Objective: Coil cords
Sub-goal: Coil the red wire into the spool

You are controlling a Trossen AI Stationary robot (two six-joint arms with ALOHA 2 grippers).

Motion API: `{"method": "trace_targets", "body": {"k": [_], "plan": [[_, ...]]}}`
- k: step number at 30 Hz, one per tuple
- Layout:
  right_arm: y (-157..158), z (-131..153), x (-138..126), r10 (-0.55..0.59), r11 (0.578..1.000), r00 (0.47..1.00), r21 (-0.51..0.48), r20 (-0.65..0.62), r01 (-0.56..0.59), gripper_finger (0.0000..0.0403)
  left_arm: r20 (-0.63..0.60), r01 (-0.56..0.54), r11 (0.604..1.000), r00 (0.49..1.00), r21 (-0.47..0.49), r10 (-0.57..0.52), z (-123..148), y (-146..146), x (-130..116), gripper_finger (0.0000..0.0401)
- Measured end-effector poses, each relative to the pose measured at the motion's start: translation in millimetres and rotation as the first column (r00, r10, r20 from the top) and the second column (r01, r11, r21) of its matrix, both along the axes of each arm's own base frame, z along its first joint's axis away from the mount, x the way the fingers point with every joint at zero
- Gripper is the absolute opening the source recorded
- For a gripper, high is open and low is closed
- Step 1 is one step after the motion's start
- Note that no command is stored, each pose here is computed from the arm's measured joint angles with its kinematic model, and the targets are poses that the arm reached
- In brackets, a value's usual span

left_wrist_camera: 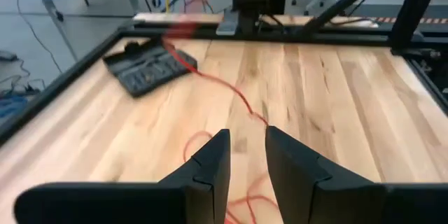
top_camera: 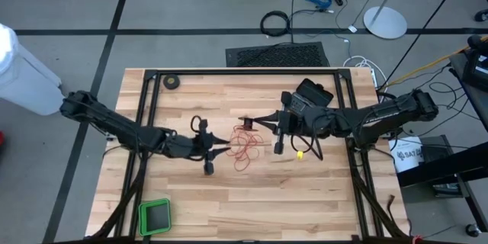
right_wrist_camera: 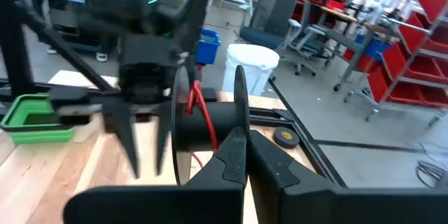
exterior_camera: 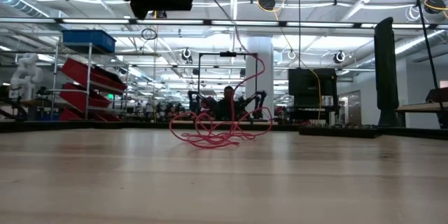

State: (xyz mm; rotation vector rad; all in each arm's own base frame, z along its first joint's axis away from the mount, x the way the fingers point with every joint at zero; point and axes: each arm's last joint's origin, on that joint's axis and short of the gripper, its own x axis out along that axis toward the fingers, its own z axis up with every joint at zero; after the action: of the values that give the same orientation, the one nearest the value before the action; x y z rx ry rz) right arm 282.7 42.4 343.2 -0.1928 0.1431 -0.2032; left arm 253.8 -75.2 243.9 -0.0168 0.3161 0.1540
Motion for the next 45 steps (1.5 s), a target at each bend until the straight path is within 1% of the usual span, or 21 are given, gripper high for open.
{"method": "trace_targets", "body": {"k": [3,6,9,12,14,16,18,20,22,25,35,45], "plan": [[-2.3,4.3,-0.3,-0.027,0.999,1.0,0.018,0.014,0.027,0.0,0.053,-0.037,0.999,0.998,-0.027,0.038,-12.4,-7.9,3.5,0.0098],[-2.5,6.4,-0.4,-0.03,0.999,0.999,0.012,0.017,0.029,0.0,0.12,-0.109,0.992,0.986,-0.065,0.117,-26.0,-11.2,11.4,0.0098],[-2.2,7.3,-0.4,-0.027,1.0,0.999,0.013,0.021,0.027,0.0,0.177,-0.171,0.982,0.967,-0.075,0.182,-36.6,-13.9,22.9,0.0099],[-2.3,7.2,-0.4,-0.027,1.0,0.999,0.012,0.02,0.027,0.0,0.224,-0.122,0.992,0.967,-0.026,0.125,-47.6,-19.2,34.2,0.0105],[-2.5,7.3,-0.4,-0.028,1.0,0.999,0.01,0.02,0.028,0.0,0.243,-0.109,0.994,0.964,-0.013,0.109,-54.1,-22.1,40.5,0.012],[-2.4,7.3,-0.4,-0.027,1.0,0.999,0.006,0.019,0.027,0.0,0.257,-0.114,0.993,0.96,-0.023,0.116,-59.0,-23.8,45.7,0.0141],[-2.4,7.3,-0.4,-0.027,1.0,0.999,0.005,0.019,0.027,0.0,0.252,-0.151,0.988,0.955,-0.036,0.156,-64.1,-23.3,50.3,0.0163],[-2.4,7.2,-0.4,-0.027,1.0,0.999,0.001,0.018,0.027,0.0,0.243,-0.189,0.982,0.951,-0.029,0.19,-68.1,-22.6,53.3,0.0182],[-2.4,7.2,-0.3,-0.026,1.0,1.0,-0.001,0.017,0.026,0.0,0.245,-0.223,0.974,0.943,-0.027,0.223,-69.0,-22.2,55.2,0.0195],[-2.4,7.2,-0.3,-0.026,1.0,1.0,-0.003,0.017,0.026,0.0,0.256,-0.253,0.967,0.933,-0.03,0.253,-66.7,-22.3,57.3,0.02],[-2.4,7.2,-0.2,-0.026,1.0,1.0,-0.004,0.017,0.026,0.0,0.284,-0.251,0.967,0.924,-0.052,0.255,-57.1,-24.8,63.2,0.02],[-2.4,7.5,-0.2,-0.026,1.0,0.999,-0.008,0.019,0.026,0.0,0.29,-0.237,0.967,0.923,-0.095,0.254,-60.1,-24.5,65.7,0.02]]}}
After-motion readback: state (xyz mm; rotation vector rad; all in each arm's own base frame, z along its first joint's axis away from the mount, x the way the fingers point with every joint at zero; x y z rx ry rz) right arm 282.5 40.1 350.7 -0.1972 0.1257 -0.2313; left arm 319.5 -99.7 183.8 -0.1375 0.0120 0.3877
